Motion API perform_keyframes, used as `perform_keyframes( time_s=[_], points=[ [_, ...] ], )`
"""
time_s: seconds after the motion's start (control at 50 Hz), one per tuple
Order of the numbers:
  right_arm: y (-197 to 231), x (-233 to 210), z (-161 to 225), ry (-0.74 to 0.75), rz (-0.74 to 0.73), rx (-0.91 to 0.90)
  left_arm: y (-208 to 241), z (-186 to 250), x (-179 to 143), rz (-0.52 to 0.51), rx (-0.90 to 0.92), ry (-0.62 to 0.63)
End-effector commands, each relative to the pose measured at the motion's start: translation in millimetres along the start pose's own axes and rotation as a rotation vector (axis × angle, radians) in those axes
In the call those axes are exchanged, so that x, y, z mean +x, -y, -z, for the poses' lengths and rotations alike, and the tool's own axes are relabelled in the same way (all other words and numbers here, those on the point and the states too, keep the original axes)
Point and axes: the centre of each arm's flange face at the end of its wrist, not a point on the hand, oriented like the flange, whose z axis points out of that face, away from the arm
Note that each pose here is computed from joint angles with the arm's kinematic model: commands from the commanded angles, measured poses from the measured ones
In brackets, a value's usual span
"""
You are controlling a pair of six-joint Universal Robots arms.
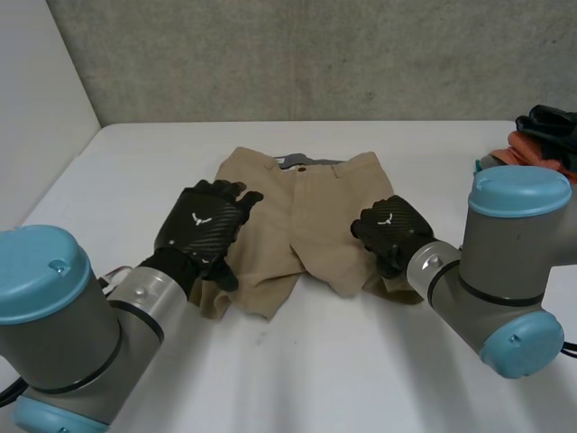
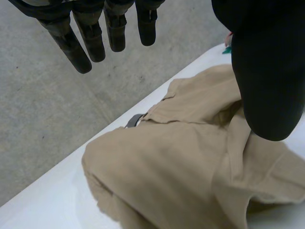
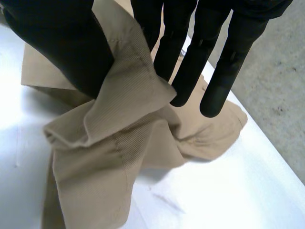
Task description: Fold the laundry.
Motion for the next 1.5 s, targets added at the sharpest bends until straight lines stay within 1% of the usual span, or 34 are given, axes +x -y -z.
perform_keyframes(
  time_s=[0.02,0.18,0.22,0.26,0.28,0.3,0.32,0.38,0.4,0.44,0.46,0.5,0.52,0.56,0.6,0.66,0.7,0.74,0.76,0.82,0.9,0.92,0.98,1.06,1.14,1.16,1.2,1.22,1.24,1.28,1.32,1.36,1.38,1.5],
  points=[
    [-2,3,2,-0.024,-0.006,-0.031,7,-3,0,0.010,0.000,-0.008],
    [-6,6,-6,-0.005,-0.014,-0.054,13,-4,-11,0.034,-0.050,0.009],
    [4,-3,2,0.066,-0.025,-0.066,18,-8,-23,0.042,-0.043,0.045],
    [17,-9,7,0.099,-0.030,-0.043,23,-9,-32,0.046,-0.028,0.070],
    [34,-15,13,0.129,-0.040,-0.014,30,-10,-42,0.050,-0.007,0.099],
    [42,-16,16,0.135,-0.047,0.000,33,-10,-47,0.051,0.003,0.113],
    [59,-19,22,0.143,-0.087,0.035,38,-11,-57,0.055,0.020,0.142],
    [80,-27,30,0.170,-0.191,0.074,45,-11,-73,0.058,0.040,0.186],
    [89,-35,33,0.195,-0.259,0.088,50,-10,-82,0.059,0.053,0.213],
    [97,-44,35,0.223,-0.330,0.098,53,-10,-90,0.058,0.061,0.236],
    [103,-56,38,0.259,-0.387,0.103,55,-9,-97,0.058,0.065,0.256],
    [109,-68,42,0.295,-0.436,0.109,57,-8,-105,0.058,0.069,0.277],
    [114,-81,45,0.330,-0.472,0.117,58,-7,-111,0.058,0.071,0.294],
    [116,-92,46,0.353,-0.500,0.112,58,-6,-116,0.059,0.070,0.306],
    [115,-104,41,0.374,-0.497,0.103,57,-6,-121,0.060,0.070,0.317],
    [108,-104,34,0.344,-0.471,0.063,55,-6,-122,0.064,0.062,0.320],
    [102,-91,30,0.279,-0.439,0.016,53,-5,-122,0.069,0.049,0.318],
    [97,-82,30,0.248,-0.420,-0.019,52,-4,-121,0.071,0.040,0.315],
    [96,-71,32,0.228,-0.410,-0.039,52,-2,-120,0.073,0.032,0.312],
    [97,-57,37,0.224,-0.422,-0.051,53,1,-118,0.074,0.030,0.308],
    [105,-27,49,0.226,-0.462,-0.019,63,7,-113,0.071,0.041,0.289],
    [111,-12,56,0.222,-0.476,0.008,66,10,-107,0.070,0.039,0.271],
    [114,9,64,0.218,-0.492,0.033,73,17,-99,0.065,0.039,0.246],
    [106,34,60,0.201,-0.467,0.032,87,31,-77,0.059,0.037,0.176],
    [90,50,45,0.163,-0.359,0.004,94,47,-49,0.062,0.004,0.083],
    [81,52,37,0.159,-0.295,-0.011,93,55,-34,0.061,-0.022,0.037],
    [73,52,28,0.161,-0.224,-0.025,91,61,-21,0.056,-0.055,-0.004],
    [68,50,24,0.166,-0.190,-0.030,89,64,-15,0.054,-0.072,-0.019],
    [60,50,16,0.168,-0.121,-0.034,82,66,-2,0.051,-0.120,-0.048],
    [50,49,6,0.173,-0.051,-0.037,72,65,8,0.048,-0.168,-0.060],
    [36,46,-7,0.186,0.040,-0.026,59,59,19,0.053,-0.218,-0.036],
    [25,42,-17,0.197,0.092,-0.016,50,54,24,0.062,-0.250,-0.012],
    [18,40,-24,0.204,0.136,0.000,43,49,28,0.071,-0.282,0.023],
    [-1,31,-47,0.207,0.188,0.030,17,28,39,0.085,-0.367,0.106]
  ],
)
